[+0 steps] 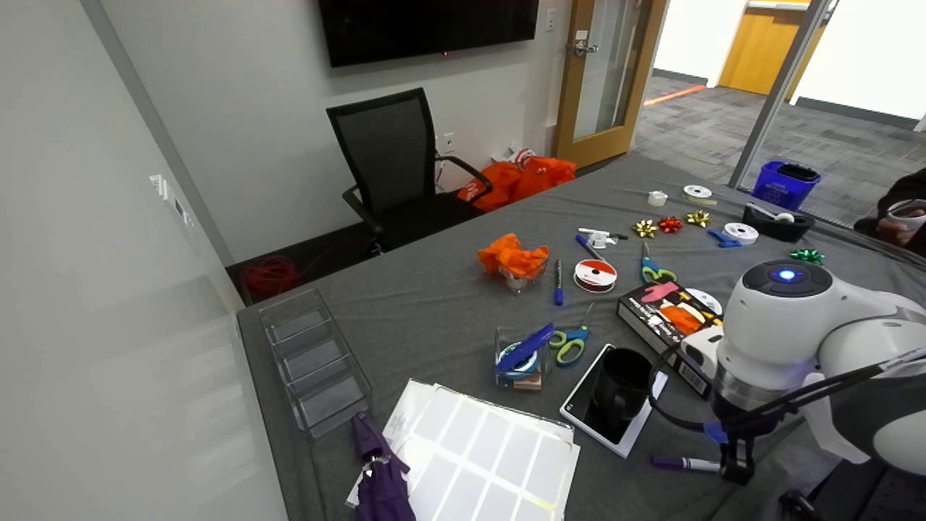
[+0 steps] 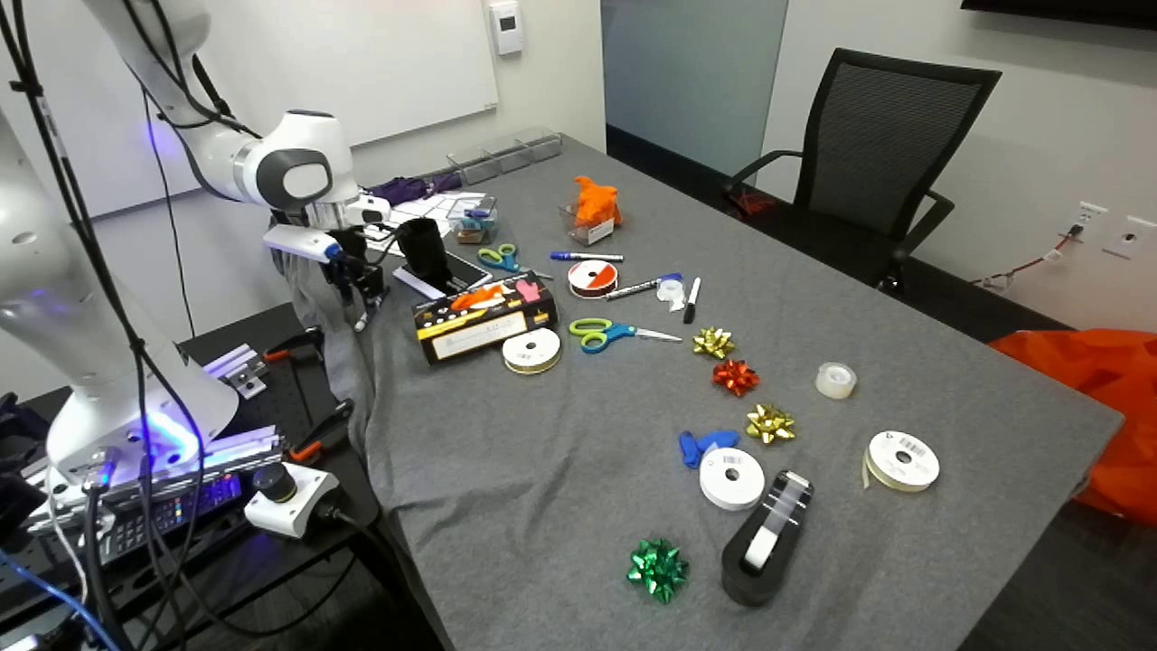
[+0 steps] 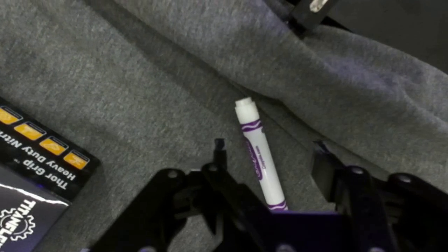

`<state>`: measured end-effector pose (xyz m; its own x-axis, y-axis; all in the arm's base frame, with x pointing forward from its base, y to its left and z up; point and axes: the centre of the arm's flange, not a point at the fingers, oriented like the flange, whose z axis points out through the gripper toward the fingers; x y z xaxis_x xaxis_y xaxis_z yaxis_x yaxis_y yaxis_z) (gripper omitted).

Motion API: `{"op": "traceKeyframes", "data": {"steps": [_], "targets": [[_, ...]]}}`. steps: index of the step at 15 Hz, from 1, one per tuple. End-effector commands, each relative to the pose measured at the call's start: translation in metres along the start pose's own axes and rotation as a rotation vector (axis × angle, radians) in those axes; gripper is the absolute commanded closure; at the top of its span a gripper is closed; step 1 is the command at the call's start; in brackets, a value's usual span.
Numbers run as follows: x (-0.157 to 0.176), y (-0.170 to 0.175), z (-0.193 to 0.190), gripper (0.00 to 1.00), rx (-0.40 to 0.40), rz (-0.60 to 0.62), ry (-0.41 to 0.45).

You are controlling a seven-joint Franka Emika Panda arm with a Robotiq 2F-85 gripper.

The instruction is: Place the purple marker into the mug

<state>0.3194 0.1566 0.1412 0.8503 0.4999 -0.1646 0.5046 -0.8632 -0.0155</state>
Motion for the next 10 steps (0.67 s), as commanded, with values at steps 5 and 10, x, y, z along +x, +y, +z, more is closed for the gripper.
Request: {"op": "traceKeyframes", "data": {"steps": [5,10], "targets": [[-0.007,0.001,0.011,0.06,-0.023,0.032,0.0],[-0.002,0.002,0.017,0.24,-0.044,0.061,0.01]]}}
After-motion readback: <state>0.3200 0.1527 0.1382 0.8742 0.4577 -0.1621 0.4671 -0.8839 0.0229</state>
